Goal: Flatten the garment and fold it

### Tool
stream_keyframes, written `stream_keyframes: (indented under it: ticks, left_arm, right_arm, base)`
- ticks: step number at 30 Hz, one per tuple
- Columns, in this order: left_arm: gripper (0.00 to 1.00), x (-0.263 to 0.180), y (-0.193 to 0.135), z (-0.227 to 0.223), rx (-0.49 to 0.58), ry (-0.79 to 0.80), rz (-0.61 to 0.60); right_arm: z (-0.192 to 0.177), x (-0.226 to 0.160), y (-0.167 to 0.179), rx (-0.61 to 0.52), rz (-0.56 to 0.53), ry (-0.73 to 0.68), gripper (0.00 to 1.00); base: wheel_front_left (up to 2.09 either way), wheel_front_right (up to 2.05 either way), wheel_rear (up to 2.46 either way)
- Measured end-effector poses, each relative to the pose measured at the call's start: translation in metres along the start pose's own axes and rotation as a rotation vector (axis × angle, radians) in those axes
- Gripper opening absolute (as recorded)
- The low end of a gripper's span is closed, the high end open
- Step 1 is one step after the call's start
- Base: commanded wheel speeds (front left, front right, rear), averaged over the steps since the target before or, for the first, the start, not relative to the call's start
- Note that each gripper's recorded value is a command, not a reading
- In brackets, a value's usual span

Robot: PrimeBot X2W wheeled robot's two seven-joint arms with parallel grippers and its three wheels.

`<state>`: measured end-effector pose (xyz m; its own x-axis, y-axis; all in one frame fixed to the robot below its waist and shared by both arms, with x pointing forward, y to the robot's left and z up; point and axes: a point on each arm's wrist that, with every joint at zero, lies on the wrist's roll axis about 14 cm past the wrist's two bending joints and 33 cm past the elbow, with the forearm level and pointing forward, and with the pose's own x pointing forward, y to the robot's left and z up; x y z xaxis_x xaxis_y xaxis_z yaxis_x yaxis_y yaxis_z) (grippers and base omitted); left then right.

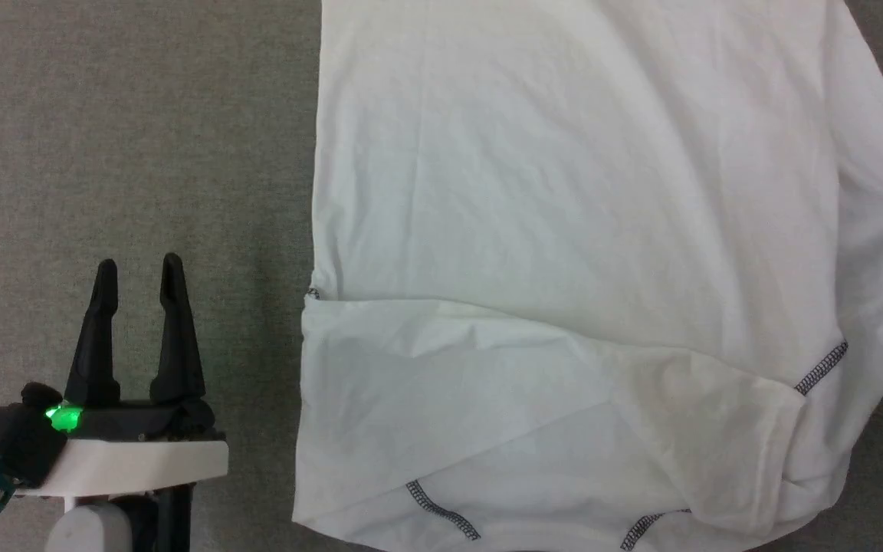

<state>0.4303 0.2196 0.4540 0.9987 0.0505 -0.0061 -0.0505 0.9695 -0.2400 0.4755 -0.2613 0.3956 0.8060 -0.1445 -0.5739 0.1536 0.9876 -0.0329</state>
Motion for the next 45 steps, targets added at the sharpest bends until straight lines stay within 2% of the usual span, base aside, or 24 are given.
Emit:
stream_keyframes:
  ticks: [8, 12, 13, 14, 15, 19, 23, 26, 30, 38, 45]
  left_arm:
    - [1.00, -0.009, -0.006, 0.012, 0.000, -0.022, -0.014]
    - [1.00, -0.013, -0.007, 0.015, -0.001, -0.026, -0.016]
    - [1.00, -0.014, -0.007, 0.015, -0.001, -0.025, -0.017]
    - [1.00, -0.014, -0.008, 0.015, -0.001, -0.023, -0.020]
    - [1.00, -0.015, -0.008, 0.014, -0.001, -0.021, -0.022]
    - [1.00, -0.013, -0.012, 0.017, 0.000, -0.029, -0.037]
    - [1.00, -0.011, -0.014, 0.018, 0.005, -0.033, -0.047]
    - [1.00, -0.008, -0.014, 0.016, 0.009, -0.030, -0.051]
    - [1.00, -0.004, -0.013, 0.010, 0.016, -0.015, -0.055]
    - [1.00, 0.010, -0.010, -0.009, 0.025, 0.022, -0.064]
    - [1.00, 0.015, 0.000, -0.027, 0.036, 0.064, -0.045]
  right_arm:
    - [-0.045, -0.040, -0.052, 0.079, -0.134, 0.079, 0.00]
    - [-0.059, -0.051, -0.062, 0.094, -0.156, 0.094, 0.00]
    - [-0.060, -0.052, -0.062, 0.101, -0.155, 0.091, 0.03]
    - [-0.060, -0.053, -0.062, 0.111, -0.154, 0.081, 0.70]
    - [-0.060, -0.053, -0.062, 0.114, -0.152, 0.072, 1.00]
    - [-0.041, -0.052, -0.054, 0.100, -0.127, 0.001, 1.00]
    - [0.009, -0.050, -0.040, 0.076, -0.092, -0.133, 1.00]
    - [0.042, -0.047, -0.031, 0.015, -0.064, -0.197, 1.00]
    - [0.065, -0.032, -0.024, -0.087, -0.049, -0.200, 1.00]
    - [0.060, 0.018, -0.016, -0.152, -0.041, -0.093, 1.00]
    - [0.033, 0.054, -0.006, -0.155, -0.020, 0.008, 1.00]
  base:
    - [0.00, 0.00, 0.00]
    - [0.00, 0.00, 0.00]
    - [0.00, 0.00, 0.00]
    - [0.00, 0.00, 0.00]
    - [0.00, 0.00, 0.00]
    - [0.00, 0.00, 0.00]
    - [0.00, 0.00, 0.00]
    - [0.00, 0.00, 0.00]
    - [0.00, 0.00, 0.00]
    - [0.00, 0.00, 0.00]
    - [0.00, 0.00, 0.00]
